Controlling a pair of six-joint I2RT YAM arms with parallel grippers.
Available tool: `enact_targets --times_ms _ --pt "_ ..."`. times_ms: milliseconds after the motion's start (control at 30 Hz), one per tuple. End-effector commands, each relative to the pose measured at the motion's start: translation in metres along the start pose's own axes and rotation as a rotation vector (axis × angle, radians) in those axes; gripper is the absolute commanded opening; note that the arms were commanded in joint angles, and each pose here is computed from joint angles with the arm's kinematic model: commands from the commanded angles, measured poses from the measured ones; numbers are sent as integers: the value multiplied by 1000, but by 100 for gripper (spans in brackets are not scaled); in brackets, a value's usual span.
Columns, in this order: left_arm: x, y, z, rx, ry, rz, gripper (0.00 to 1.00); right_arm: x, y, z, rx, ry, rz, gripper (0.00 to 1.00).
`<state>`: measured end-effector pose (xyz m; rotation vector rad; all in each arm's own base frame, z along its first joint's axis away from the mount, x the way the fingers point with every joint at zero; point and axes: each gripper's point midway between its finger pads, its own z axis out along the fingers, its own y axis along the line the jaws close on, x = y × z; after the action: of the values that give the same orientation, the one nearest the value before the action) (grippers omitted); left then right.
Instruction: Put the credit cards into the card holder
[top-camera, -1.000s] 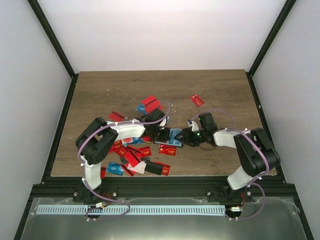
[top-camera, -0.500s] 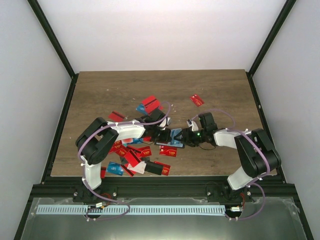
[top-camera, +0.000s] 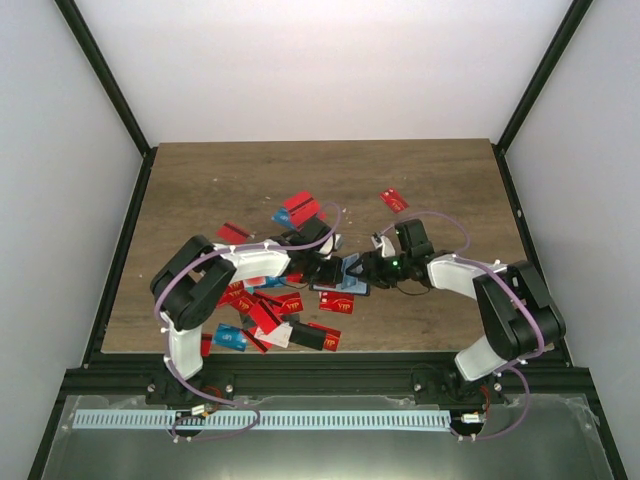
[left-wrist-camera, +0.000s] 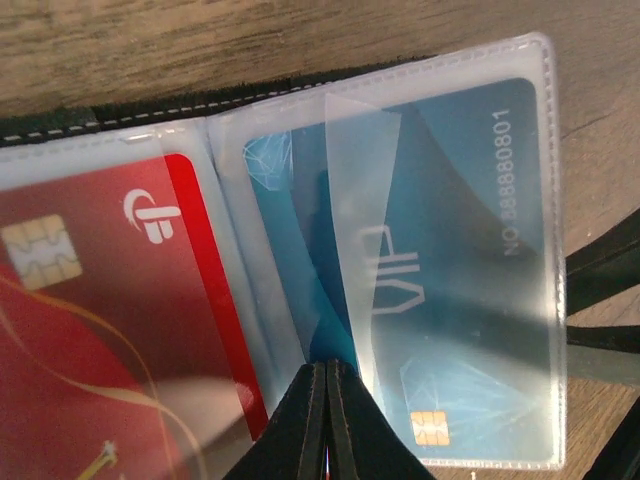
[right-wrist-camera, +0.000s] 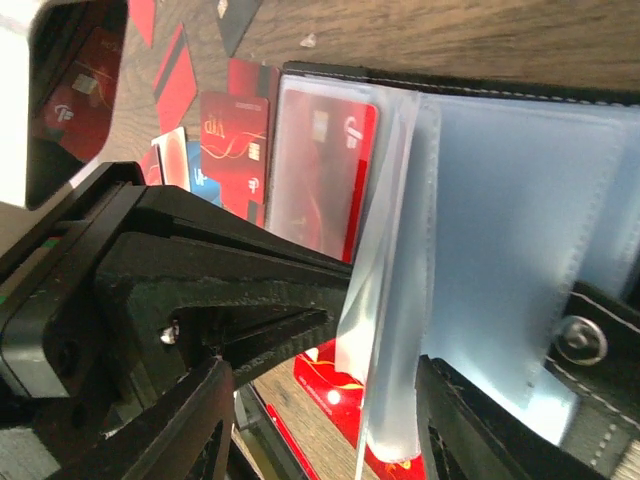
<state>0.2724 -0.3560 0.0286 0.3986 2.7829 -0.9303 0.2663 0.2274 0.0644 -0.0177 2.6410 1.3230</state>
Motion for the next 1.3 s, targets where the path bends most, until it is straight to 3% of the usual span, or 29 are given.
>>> enact_targets --times_ms 0,433,767,933,1267 --pt "-6 -1 -11 -13 -35 12 4 -10 23 0 -25 -10 -57 52" --pt "-1 44 -46 -131 -99 -25 4 -16 49 31 -30 39 -88 52" --pt "26 78 -112 -210 -194 -77 9 -29 78 74 -48 107 -144 52" --pt "55 82 -131 -208 -208 -110 18 -35 91 66 -46 90 -189 52" --pt "100 85 -146 -179 -225 -208 24 -6 71 31 79 13 -224 52"
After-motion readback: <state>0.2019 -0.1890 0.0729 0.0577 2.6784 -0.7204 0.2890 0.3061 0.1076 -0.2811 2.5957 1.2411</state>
